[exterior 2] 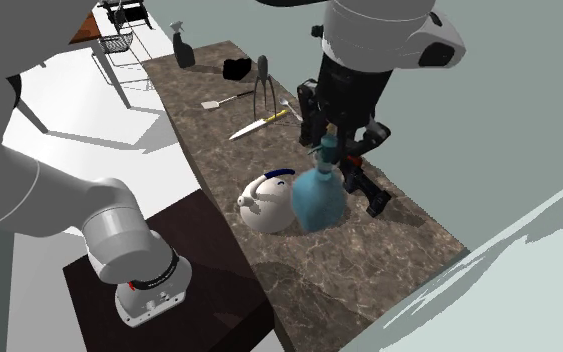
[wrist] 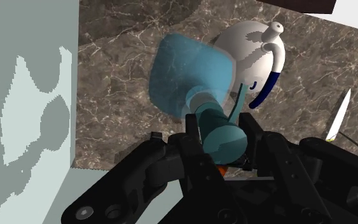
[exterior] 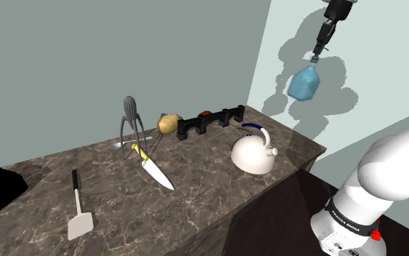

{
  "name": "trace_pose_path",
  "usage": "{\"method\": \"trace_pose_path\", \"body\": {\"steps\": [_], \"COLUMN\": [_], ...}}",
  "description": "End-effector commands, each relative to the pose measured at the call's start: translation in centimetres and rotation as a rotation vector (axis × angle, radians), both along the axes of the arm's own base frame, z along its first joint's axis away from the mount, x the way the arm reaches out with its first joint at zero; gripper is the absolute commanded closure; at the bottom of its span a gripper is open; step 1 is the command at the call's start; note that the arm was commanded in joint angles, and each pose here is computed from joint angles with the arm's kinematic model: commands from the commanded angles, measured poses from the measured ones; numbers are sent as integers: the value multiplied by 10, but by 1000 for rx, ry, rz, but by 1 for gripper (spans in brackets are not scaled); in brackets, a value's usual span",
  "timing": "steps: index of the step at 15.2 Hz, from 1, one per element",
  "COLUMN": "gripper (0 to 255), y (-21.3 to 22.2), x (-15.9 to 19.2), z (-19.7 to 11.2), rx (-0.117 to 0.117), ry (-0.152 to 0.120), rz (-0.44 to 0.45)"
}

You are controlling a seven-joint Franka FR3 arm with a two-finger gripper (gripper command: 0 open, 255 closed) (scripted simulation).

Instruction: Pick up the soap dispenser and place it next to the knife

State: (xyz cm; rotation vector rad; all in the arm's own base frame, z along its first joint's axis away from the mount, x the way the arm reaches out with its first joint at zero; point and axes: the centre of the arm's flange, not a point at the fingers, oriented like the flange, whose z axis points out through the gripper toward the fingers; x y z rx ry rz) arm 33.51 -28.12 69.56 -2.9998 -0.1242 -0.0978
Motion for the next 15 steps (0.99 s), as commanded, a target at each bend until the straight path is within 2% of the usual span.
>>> {"method": "trace_pose_path", "body": {"steps": [1, 4, 15], "gripper": [255, 255, 255], "y": [1, 1, 141], "x": [0, 0, 39], "z": [11, 24, 25], "rx": [0, 0, 0], "ry": [0, 0, 0], "rz": [0, 0, 0]}}
